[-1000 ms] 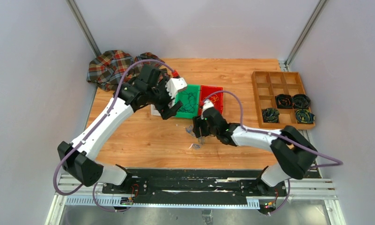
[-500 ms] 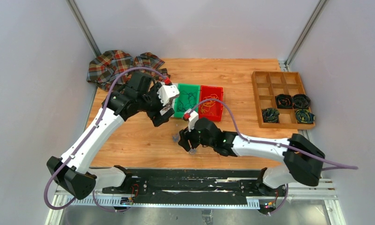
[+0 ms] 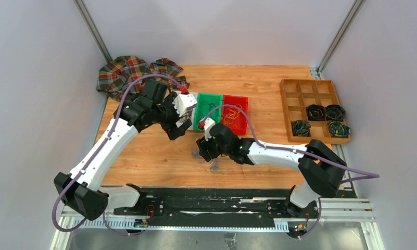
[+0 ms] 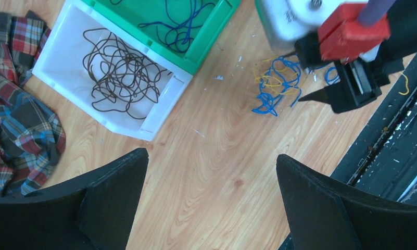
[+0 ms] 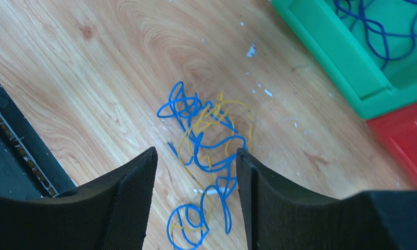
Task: Untangle the cables
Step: Untie the cable.
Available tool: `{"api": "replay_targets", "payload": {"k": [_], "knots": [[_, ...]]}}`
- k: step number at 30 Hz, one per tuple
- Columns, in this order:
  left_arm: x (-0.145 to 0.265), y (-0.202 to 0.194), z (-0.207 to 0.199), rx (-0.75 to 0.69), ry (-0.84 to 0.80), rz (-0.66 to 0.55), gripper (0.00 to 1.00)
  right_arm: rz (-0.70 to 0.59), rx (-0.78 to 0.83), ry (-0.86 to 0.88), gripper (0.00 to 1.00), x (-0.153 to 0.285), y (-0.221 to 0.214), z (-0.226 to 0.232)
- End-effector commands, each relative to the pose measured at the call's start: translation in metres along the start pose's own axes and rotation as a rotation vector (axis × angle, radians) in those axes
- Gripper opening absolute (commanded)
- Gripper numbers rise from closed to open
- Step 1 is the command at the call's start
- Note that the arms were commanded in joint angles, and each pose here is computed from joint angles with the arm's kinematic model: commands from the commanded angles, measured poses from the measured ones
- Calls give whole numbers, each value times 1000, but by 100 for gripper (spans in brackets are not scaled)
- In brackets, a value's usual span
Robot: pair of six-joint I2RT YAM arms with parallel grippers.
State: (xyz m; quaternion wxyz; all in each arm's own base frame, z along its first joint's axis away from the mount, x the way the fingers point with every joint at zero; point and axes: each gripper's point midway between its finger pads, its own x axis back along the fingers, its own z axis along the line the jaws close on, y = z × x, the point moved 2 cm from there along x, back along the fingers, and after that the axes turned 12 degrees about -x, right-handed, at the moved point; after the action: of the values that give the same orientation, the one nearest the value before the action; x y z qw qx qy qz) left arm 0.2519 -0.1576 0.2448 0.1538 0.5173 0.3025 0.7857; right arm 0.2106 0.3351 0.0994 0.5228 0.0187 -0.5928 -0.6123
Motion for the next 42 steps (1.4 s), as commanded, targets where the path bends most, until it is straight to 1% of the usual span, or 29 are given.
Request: {"api": "replay_targets", "payload": {"k": [1, 3, 5, 8, 11, 12, 13, 17, 22, 25, 26, 27, 28, 29, 30, 37, 39, 42], "knots": [[2, -2, 8, 37, 12, 2, 98, -7, 38, 54, 57, -13, 17, 11], [2, -4, 8, 39, 10, 4, 98, -15, 36, 56, 54, -17, 21, 13], [2, -6, 6, 36, 7, 3, 98, -13, 35, 39, 46, -21, 22, 11], [2, -6, 6, 32, 4, -2, 98, -12, 34, 27, 29, -25, 26, 9], [3, -4, 6, 28, 2, -10, 98, -16, 42, 20, 7, -25, 30, 9], [4, -4, 5, 29, 1, -12, 98, -16, 45, 21, 2, -23, 30, 10], [4, -4, 5, 29, -1, -13, 98, -19, 48, 23, 1, -21, 32, 10], [5, -4, 1, 20, -12, -27, 98, -69, 57, 63, 1, -3, 50, 20], [9, 3, -14, -6, -77, -102, 98, -167, 59, 183, 1, 39, 81, 45], [12, 6, -17, -10, -95, -137, 98, -215, 58, 155, 1, 51, 84, 39], [13, 6, -16, -3, -96, -142, 98, -216, 58, 127, 8, 48, 80, 33], [14, 7, -13, 8, -92, -147, 98, -210, 49, 99, 22, 45, 76, 25], [14, 7, -9, 26, -82, -150, 98, -196, 32, 89, 33, 40, 70, 20], [14, 6, -5, 49, -66, -150, 98, -181, 14, 92, 38, 35, 65, 17], [13, 5, 0, 71, -50, -146, 98, -165, -2, 88, 40, 28, 61, 14], [18, -3, 32, 178, 92, -145, 98, -45, -90, 77, 45, -11, 44, 2], [21, -4, 37, 184, 116, -146, 98, -18, -108, 82, 42, -19, 39, -1], [23, -4, 33, 174, 108, -153, 98, 2, -127, 93, 37, -28, 33, -2]]}}
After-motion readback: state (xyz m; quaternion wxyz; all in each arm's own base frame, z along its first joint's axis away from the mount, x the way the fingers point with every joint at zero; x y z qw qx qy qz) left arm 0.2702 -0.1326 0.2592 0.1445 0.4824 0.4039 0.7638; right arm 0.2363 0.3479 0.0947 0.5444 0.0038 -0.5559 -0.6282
